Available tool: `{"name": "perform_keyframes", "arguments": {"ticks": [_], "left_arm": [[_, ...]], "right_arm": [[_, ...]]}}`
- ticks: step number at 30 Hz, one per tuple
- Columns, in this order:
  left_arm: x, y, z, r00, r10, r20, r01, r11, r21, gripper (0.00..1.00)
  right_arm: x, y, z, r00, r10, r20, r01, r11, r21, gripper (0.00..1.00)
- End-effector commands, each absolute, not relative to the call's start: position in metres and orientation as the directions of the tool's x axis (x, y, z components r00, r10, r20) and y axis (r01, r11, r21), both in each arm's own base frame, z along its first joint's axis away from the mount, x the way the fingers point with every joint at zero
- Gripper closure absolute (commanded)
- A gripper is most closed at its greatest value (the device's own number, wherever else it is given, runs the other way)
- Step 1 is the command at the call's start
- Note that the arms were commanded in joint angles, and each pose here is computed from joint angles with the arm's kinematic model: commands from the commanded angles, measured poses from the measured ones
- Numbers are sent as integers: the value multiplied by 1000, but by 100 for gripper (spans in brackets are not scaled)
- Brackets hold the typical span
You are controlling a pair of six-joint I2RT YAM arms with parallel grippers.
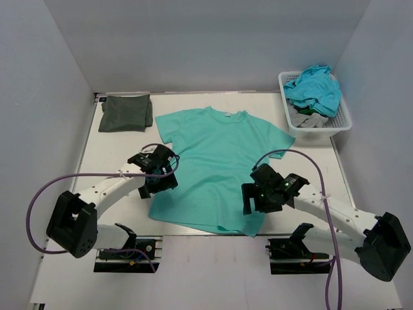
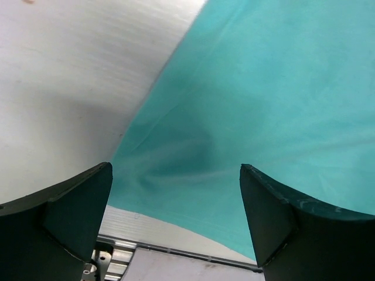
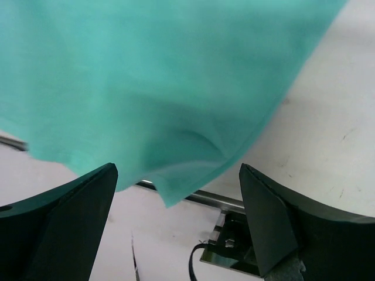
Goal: Fold and stack the t-shirts
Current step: Flatten out the tshirt
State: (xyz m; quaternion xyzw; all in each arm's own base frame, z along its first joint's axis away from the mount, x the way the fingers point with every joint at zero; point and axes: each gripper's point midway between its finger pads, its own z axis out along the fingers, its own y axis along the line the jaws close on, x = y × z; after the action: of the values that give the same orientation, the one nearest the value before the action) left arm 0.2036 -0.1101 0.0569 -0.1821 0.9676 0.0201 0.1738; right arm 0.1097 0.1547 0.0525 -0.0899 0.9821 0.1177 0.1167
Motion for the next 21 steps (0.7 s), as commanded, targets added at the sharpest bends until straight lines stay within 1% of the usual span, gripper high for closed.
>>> {"name": "perform_keyframes", "arguments": {"ticks": [1, 3, 5, 6, 7, 8, 9, 11, 12, 13, 15, 16, 17, 18, 19, 20, 21], "left_arm": [[220, -131, 79, -864, -327, -383, -292, 945, -149, 0], [226, -143, 80, -863, -313, -397, -255, 947, -195, 0], [223, -158, 68, -894, -285, -347, -212, 949, -234, 0], [233, -169, 70, -888, -283, -362, -185, 942, -281, 0], [230, -174, 62, -901, -277, -335, -179, 939, -294, 0], [230, -176, 50, -913, -269, -308, -185, 943, -277, 0], [229, -175, 42, -920, -265, -290, -191, 947, -259, 0], [225, -173, 30, -931, -258, -260, -201, 953, -226, 0], [223, -171, 22, -937, -253, -240, -206, 957, -205, 0], [223, -165, 17, -936, -264, -235, -223, 957, -186, 0], [227, -153, 9, -925, -274, -265, -244, 959, -143, 0], [227, -151, 6, -924, -274, -266, -247, 960, -129, 0], [231, -150, 1, -926, -279, -253, -258, 959, -115, 0], [235, -146, -1, -923, -278, -265, -266, 961, -78, 0], [244, -146, 4, -923, -268, -276, -262, 963, -58, 0], [250, -142, 3, -923, -265, -280, -267, 963, -32, 0], [256, -136, -6, -924, -249, -291, -268, 963, 25, 0]], "right_arm": [[126, 167, 81, -918, -190, -349, -282, 930, 234, 10], [141, 187, 92, -896, -178, -406, -311, 906, 287, 10], [153, 200, 95, -877, -189, -441, -343, 890, 301, 10], [163, 206, 94, -867, -184, -464, -347, 890, 295, 10], [175, 209, 94, -851, -172, -496, -343, 897, 278, 10], [199, 209, 94, -833, -155, -531, -309, 927, 214, 10], [202, 212, 92, -837, -158, -523, -306, 929, 208, 10], [231, 216, 101, -807, -117, -579, -269, 945, 184, 10], [244, 218, 88, -823, -122, -555, -249, 955, 158, 10], [256, 220, 93, -823, -94, -560, -230, 957, 177, 10], [274, 218, 79, -839, -80, -538, -199, 966, 166, 10], [286, 219, 76, -846, -56, -531, -184, 964, 190, 10], [293, 219, 75, -841, -57, -537, -186, 964, 189, 10], [303, 221, 81, -834, -49, -550, -189, 961, 201, 10], [313, 211, 69, -845, -37, -534, -159, 970, 184, 10], [321, 211, 69, -841, -21, -541, -150, 969, 195, 10], [334, 207, 75, -836, 5, -549, -128, 970, 204, 10]]}}
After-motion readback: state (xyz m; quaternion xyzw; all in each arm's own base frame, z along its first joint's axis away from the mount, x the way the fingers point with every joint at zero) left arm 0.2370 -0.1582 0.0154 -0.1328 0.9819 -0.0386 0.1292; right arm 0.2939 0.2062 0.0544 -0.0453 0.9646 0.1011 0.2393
